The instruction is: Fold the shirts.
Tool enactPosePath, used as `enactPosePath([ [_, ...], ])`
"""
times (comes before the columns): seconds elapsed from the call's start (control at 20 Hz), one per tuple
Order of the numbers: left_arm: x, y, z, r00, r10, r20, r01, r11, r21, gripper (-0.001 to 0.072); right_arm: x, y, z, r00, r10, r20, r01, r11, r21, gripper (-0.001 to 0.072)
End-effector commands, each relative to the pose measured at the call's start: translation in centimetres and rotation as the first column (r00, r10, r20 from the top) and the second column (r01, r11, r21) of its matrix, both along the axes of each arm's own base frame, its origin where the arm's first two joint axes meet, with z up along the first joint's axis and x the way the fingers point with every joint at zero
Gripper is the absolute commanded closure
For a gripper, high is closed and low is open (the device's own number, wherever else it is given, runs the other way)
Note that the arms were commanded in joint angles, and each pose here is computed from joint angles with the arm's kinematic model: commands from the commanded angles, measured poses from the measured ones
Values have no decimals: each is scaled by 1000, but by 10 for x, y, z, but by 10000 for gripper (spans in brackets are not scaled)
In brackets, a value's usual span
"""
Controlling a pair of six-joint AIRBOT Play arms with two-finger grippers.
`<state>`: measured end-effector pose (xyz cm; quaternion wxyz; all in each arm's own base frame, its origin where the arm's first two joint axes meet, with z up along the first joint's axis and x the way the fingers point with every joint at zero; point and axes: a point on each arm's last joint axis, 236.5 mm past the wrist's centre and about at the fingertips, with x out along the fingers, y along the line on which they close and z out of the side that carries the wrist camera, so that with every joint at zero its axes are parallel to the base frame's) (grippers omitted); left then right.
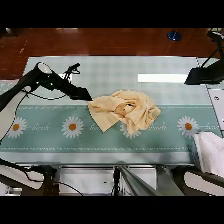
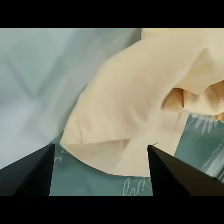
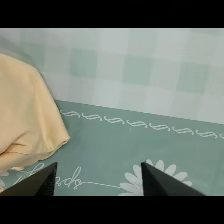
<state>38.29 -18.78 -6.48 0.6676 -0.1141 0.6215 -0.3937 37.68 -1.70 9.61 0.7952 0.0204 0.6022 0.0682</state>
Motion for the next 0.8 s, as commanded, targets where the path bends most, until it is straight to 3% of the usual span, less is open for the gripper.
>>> enactPosePath([
  [0.0,-3,-9,-10,999,-12,-31,11,999,-34,-13,0,0,0,1000,-1,-2,1,1000,2,115],
  [0.4,-26,-39,-30,992,-71,-105,69,997,-26,12,-3,1,-1,1000,-6,-13,6,1000,5,115],
  [0.45,-30,-44,-35,989,-74,-127,72,997,-23,201,-5,1,-1,1000,-4,-22,4,1000,6,115],
  [0.5,-34,-49,-38,987,-85,-138,82,996,-24,486,-8,1,-2,999,-2,-35,2,1000,8,115],
  [0.55,-36,-53,-40,986,-96,-139,94,995,-24,667,-12,2,-3,999,1,-52,-1,1000,9,115],
  [0.75,-32,-55,-25,984,-126,-126,122,992,-42,673,-28,-17,-11,992,7,-122,-15,998,-68,123],
])
